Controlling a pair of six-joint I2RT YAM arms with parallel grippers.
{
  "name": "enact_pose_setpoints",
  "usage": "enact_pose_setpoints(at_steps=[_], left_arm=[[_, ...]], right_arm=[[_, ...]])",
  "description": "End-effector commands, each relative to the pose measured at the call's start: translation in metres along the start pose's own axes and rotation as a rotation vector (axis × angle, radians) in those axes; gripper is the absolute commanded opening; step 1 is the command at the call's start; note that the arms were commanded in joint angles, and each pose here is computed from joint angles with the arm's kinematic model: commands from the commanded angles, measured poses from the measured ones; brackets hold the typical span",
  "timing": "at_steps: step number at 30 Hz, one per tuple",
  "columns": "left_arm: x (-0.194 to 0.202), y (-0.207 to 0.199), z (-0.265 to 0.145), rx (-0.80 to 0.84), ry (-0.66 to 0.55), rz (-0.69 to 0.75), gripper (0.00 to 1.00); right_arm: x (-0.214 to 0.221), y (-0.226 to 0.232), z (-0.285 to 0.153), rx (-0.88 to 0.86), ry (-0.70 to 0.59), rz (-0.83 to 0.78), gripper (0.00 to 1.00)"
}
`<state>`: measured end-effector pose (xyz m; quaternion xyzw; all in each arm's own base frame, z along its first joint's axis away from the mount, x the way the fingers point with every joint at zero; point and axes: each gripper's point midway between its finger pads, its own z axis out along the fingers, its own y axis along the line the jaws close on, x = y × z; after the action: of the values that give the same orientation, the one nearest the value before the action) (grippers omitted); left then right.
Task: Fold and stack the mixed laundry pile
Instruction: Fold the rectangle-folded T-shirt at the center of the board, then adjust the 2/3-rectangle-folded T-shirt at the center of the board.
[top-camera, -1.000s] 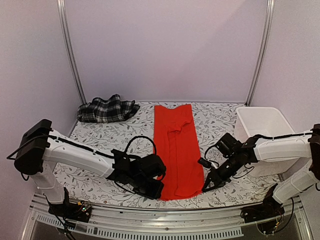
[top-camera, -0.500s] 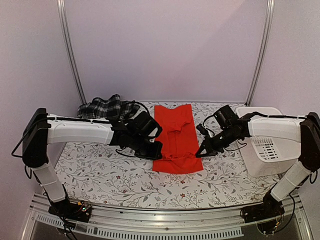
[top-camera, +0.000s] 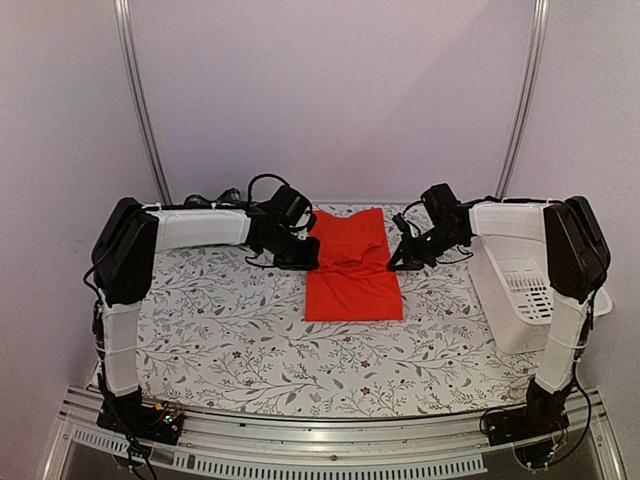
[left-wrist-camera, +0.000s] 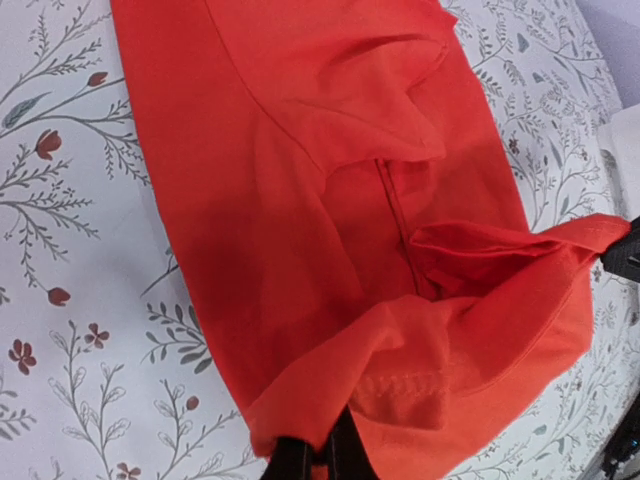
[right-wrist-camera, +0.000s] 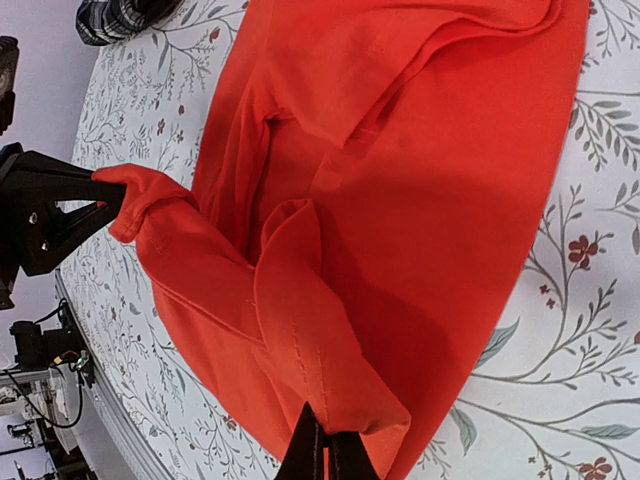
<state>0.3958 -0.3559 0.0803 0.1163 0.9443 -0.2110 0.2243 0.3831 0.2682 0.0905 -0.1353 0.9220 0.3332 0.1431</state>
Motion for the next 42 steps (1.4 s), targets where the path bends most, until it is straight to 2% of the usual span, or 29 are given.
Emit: enact_pose_setpoints(at_steps=[1,7,14,17,18,20,21,24,26,30,34,39,42], left_arm=[[-0.019,0.001,0.016,0.030,-0.014,0.024,0.00],[-0.040,0.012,0.029,0.032,-0.039,0.003,0.00],[-0.045,0.027,0.042,0.030,-0.028,-0.016,0.00],[-0.046,0.032,0.046,0.036,-0.029,-0.022,0.08],[-0.049,0.032,0.046,0.041,-0.035,-0.022,0.15],[-0.056,0.032,0.045,0.050,-0.046,-0.020,0.29],[-0.062,0.034,0.041,0.050,-0.054,-0.022,0.33],[-0.083,0.037,0.017,0.071,-0.102,-0.035,0.43],[-0.094,0.037,-0.006,0.079,-0.142,-0.028,0.48],[-0.078,0.040,-0.036,0.073,-0.144,-0.027,0.52],[-0.040,0.003,-0.050,0.262,-0.104,0.025,0.55],[0.008,-0.049,-0.038,0.462,-0.018,0.040,0.52],[0.026,-0.078,-0.023,0.522,0.017,0.039,0.50]], right_arm=[[-0.023,-0.010,0.010,0.003,-0.020,-0.022,0.00],[-0.048,-0.026,0.019,0.009,-0.044,-0.006,0.00],[-0.056,-0.042,0.036,0.005,-0.027,0.019,0.00],[-0.059,-0.044,0.042,-0.012,-0.014,0.026,0.00],[-0.059,-0.045,0.044,-0.015,-0.008,0.030,0.05],[-0.063,-0.045,0.042,-0.014,-0.008,0.030,0.21],[-0.066,-0.046,0.039,-0.004,-0.014,0.030,0.25],[-0.080,-0.040,0.012,0.015,-0.066,0.015,0.38],[-0.085,-0.033,-0.009,0.013,-0.092,0.011,0.41],[-0.062,-0.019,-0.029,-0.017,-0.068,0.008,0.44],[-0.025,0.012,-0.035,-0.152,-0.026,0.002,0.42],[0.020,0.050,-0.012,-0.299,0.084,-0.022,0.40],[0.040,0.072,0.006,-0.384,0.143,-0.019,0.38]])
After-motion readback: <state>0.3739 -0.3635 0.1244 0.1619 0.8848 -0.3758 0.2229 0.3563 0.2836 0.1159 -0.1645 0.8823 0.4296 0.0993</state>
